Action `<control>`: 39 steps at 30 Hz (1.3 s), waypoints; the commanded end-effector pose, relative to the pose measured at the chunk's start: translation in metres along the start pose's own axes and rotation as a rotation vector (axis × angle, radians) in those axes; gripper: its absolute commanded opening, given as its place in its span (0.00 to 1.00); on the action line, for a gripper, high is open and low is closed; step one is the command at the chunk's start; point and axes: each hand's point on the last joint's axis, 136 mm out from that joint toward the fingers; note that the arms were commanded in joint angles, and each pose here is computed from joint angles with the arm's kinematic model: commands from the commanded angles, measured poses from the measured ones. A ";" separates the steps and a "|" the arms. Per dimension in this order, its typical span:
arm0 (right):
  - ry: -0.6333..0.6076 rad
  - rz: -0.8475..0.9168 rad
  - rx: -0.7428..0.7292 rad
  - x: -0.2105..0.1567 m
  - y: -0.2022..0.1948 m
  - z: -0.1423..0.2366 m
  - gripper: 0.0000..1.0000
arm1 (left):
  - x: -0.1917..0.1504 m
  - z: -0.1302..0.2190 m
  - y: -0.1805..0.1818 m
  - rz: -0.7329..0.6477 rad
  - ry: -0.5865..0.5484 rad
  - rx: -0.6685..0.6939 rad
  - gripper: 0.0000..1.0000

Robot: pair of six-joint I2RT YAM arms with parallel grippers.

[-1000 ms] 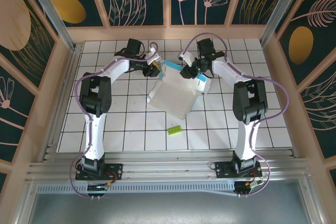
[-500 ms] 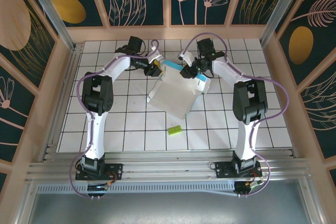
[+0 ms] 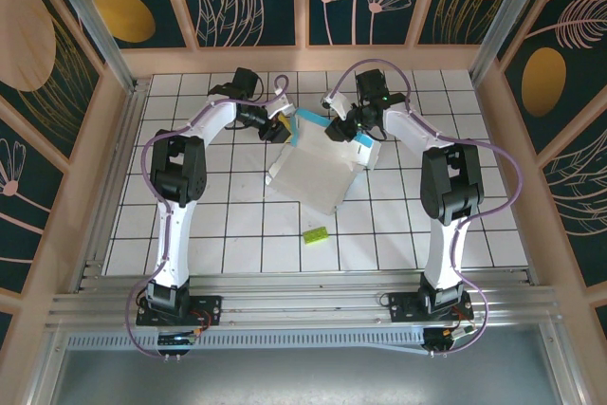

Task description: Fold the paper box

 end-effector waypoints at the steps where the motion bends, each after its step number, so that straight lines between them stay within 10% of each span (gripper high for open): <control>1: -0.013 0.032 -0.047 0.009 0.001 0.004 0.25 | 0.004 -0.005 0.001 -0.017 -0.015 -0.014 0.40; 39: -0.060 -0.135 0.024 0.006 0.008 -0.008 0.27 | 0.003 -0.046 0.022 0.232 -0.062 0.221 0.26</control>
Point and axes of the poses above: each hand's point on the last joint's axis, 136 mm out from that joint toward the fingers, its own z axis back along the fingers, its own y axis along the line the jaws close on, x = y × z, and after that the axes turned 9 degrees about z, right-handed
